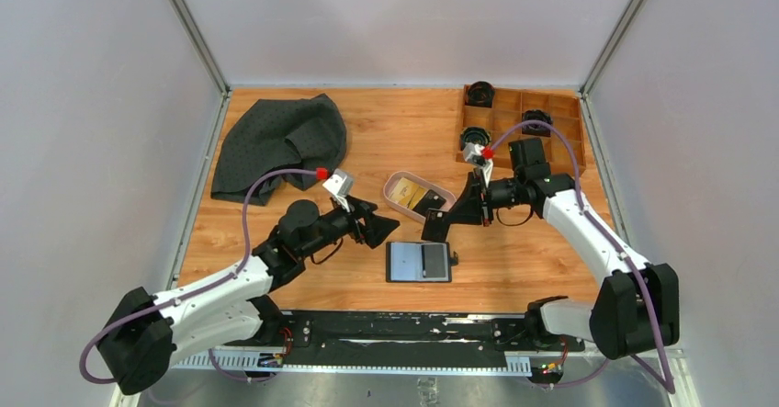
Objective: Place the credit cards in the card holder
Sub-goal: Pick up the credit card from the storage box, then move the storage box to the center of the board.
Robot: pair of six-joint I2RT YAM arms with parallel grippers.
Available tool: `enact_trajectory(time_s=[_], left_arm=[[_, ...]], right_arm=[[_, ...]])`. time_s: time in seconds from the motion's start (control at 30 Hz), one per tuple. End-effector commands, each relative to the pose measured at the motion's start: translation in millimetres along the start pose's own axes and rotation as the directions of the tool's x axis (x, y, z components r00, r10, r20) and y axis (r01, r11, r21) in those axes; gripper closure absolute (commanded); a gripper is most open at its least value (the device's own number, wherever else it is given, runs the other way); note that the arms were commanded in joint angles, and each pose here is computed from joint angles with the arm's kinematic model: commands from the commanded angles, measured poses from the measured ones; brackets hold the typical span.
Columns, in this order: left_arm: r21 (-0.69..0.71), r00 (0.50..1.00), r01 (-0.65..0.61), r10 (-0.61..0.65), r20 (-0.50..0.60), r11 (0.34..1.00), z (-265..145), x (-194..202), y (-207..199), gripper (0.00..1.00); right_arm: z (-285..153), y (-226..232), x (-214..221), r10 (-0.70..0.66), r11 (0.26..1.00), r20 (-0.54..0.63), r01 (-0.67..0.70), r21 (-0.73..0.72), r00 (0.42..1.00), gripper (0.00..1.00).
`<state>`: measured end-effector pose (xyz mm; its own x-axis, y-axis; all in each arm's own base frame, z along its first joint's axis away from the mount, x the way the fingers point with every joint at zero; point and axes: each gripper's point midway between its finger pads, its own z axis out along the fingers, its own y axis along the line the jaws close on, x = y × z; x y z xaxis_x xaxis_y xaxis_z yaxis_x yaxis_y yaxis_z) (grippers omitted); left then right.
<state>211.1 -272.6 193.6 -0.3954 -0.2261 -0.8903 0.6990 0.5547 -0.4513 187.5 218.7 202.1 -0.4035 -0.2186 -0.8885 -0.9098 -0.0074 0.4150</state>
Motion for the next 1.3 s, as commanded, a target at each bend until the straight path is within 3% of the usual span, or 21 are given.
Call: enact_trajectory(time_s=[0.0,0.17,0.33,0.43,0.53,0.8,1.27], left_arm=[[-0.063,0.984,-0.091,0.08,-0.158,0.994,1,25,29,0.15],[-0.068,0.956,0.046,-0.064,-0.286,0.997,27,51,32,0.24],[-0.089,0.891,0.167,-0.189,-0.412,0.982,60,83,37,0.48],[-0.139,0.871,0.192,-0.234,-0.432,0.971,73,94,47,0.64],[-0.203,0.861,0.206,-0.276,-0.427,0.957,79,103,58,0.72],[-0.255,0.845,0.229,-0.322,-0.427,0.939,100,119,69,0.77],[-0.255,0.89,0.268,-0.34,-0.303,0.929,195,82,84,0.77]], right_arm=[[-20,-14,-5,-0.055,0.991,-0.033,0.059,0.121,0.998,1.0],[-33,-19,-8,-0.062,0.982,-0.019,0.064,0.177,0.998,1.0],[-36,-21,-9,-0.061,0.98,-0.014,0.063,0.188,0.998,1.0],[-36,-21,-9,-0.058,0.98,-0.014,0.059,0.19,0.998,1.0],[-36,-21,-9,-0.063,0.979,-0.015,0.064,0.192,0.998,1.0],[-37,-22,-9,-0.057,0.98,-0.016,0.059,0.192,0.998,1.0],[-38,-34,-4,0.017,0.975,-0.024,-0.011,0.22,1.0,1.0]])
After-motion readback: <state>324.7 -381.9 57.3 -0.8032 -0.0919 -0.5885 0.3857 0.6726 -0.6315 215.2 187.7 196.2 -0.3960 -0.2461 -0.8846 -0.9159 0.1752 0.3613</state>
